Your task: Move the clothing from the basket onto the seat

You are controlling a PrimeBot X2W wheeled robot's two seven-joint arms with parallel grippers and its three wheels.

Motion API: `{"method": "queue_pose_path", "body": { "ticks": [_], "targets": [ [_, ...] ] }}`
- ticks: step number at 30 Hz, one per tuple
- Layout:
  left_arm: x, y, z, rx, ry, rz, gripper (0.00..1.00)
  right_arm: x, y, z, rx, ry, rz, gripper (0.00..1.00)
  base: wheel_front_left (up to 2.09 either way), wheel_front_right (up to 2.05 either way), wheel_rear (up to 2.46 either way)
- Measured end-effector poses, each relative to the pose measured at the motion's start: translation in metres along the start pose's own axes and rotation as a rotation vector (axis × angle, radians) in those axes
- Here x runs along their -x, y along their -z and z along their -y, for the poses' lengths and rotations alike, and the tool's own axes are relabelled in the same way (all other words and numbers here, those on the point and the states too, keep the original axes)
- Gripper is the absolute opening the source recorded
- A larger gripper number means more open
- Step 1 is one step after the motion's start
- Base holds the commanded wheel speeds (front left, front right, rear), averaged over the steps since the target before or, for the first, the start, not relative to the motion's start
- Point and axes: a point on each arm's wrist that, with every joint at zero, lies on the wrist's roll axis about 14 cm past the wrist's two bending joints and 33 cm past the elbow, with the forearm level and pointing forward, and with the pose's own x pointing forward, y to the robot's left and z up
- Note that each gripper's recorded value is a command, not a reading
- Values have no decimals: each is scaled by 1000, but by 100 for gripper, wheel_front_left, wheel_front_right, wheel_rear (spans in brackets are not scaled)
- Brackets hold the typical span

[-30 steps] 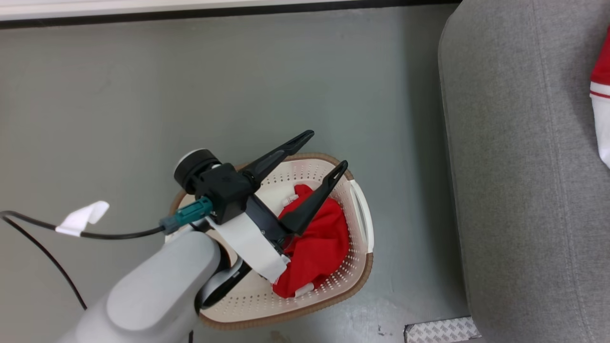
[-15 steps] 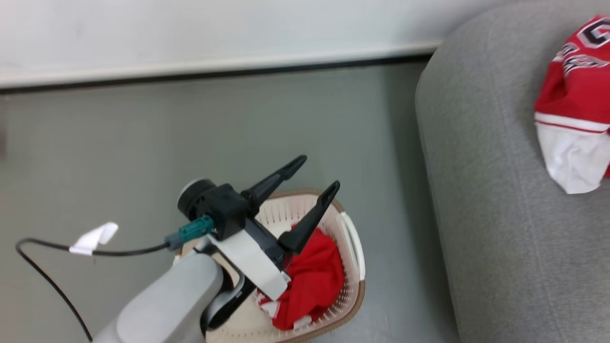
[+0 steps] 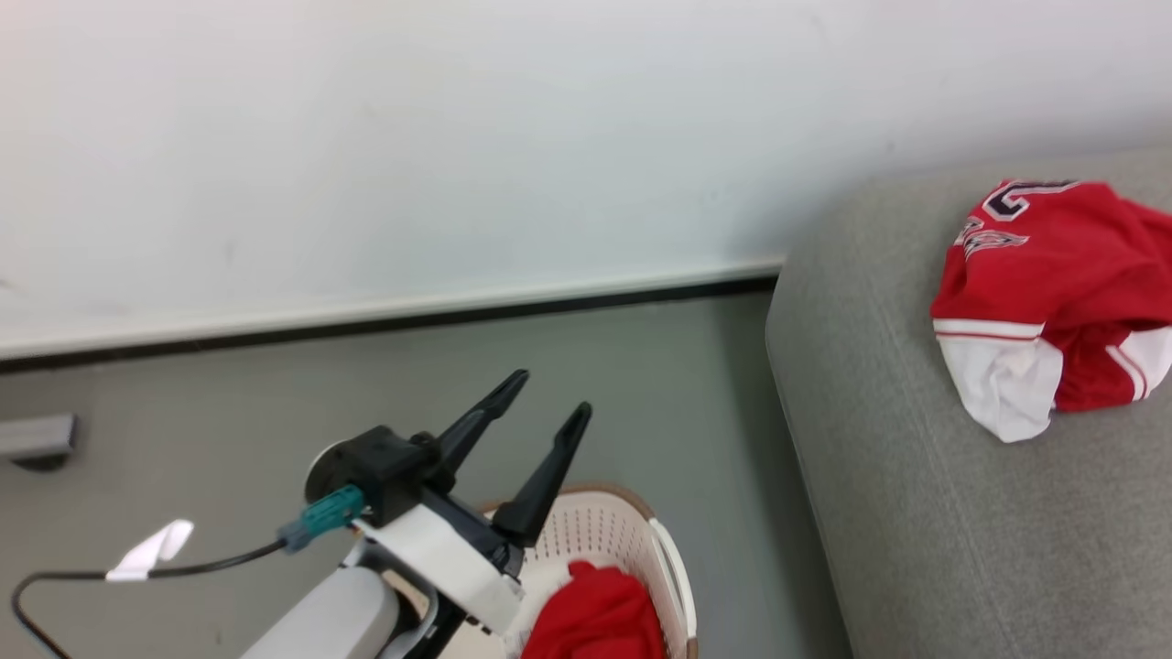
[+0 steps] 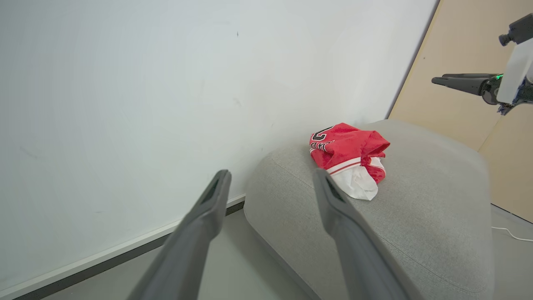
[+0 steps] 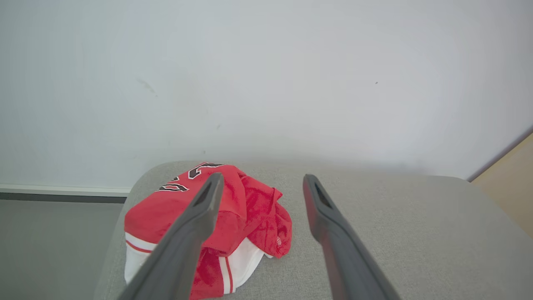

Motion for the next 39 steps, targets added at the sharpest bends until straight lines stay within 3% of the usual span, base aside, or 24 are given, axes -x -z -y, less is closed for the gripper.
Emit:
{"method": "queue_pose_path", "body": {
  "ticks": [6, 16, 21, 29, 39],
  "targets": [
    [22, -31, -14, -38, -116, 68, 100, 26, -63, -34, -45, -116, 279, 100, 0, 0, 0],
    [98, -54, -79, -138, -452, 97, 100, 50, -96, -118, -240, -323, 531, 100, 0, 0, 0],
    [138, -64, -101, -160, -603, 121, 100, 58, -84, -156, -306, -384, 562, 100, 0, 0, 0],
    [198, -57, -121, -213, -796, 91, 100, 72, -34, -216, -402, -456, 480, 100, 0, 0, 0],
    [239, -40, -121, -194, -912, 70, 100, 96, 20, -241, -428, -421, 380, 100, 0, 0, 0]
  ]
}}
